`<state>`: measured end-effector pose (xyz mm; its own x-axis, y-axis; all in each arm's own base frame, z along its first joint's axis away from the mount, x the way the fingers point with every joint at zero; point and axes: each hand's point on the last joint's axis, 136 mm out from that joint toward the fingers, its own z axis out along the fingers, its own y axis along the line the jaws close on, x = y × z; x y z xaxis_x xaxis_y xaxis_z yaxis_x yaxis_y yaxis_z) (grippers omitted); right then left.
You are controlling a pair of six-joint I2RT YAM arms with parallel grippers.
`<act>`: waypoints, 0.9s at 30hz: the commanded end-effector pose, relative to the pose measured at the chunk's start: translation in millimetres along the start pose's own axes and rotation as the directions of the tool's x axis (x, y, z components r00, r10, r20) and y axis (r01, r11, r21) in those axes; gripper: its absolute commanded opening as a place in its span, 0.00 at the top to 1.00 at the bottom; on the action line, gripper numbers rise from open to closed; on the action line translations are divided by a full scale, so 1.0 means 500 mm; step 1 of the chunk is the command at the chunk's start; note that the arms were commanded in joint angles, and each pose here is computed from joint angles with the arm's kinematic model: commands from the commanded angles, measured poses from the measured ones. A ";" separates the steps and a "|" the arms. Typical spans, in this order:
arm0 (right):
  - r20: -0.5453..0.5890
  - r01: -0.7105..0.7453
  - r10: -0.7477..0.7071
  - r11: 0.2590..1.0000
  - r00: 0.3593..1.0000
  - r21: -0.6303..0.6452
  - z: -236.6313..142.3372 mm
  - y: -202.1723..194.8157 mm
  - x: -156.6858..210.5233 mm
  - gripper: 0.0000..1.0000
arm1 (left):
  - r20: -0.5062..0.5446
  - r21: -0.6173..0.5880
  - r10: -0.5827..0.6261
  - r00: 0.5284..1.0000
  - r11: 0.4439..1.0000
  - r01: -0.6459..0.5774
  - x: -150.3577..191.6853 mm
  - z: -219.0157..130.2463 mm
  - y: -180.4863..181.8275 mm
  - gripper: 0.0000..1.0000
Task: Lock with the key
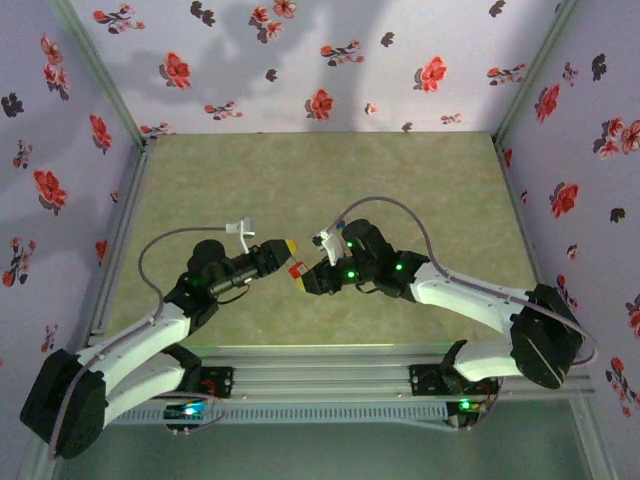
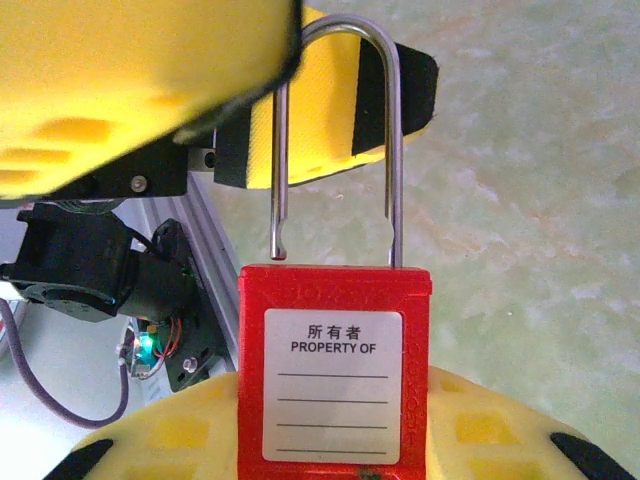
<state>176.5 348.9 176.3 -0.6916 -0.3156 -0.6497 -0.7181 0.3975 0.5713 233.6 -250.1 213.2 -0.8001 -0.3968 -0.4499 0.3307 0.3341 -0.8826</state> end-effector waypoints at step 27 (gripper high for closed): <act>0.013 0.038 -0.038 0.999 0.999 0.010 -0.004 0.006 -0.012 1.00 | 0.004 -0.025 0.030 1.000 0.999 -0.030 -0.008 -0.012 0.006 0.91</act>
<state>177.8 348.4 175.4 -0.6718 -0.3243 -0.6660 -0.7355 0.3986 0.5478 235.8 -241.6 195.9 -0.8134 -0.4005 -0.4219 0.2710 0.3808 -0.8840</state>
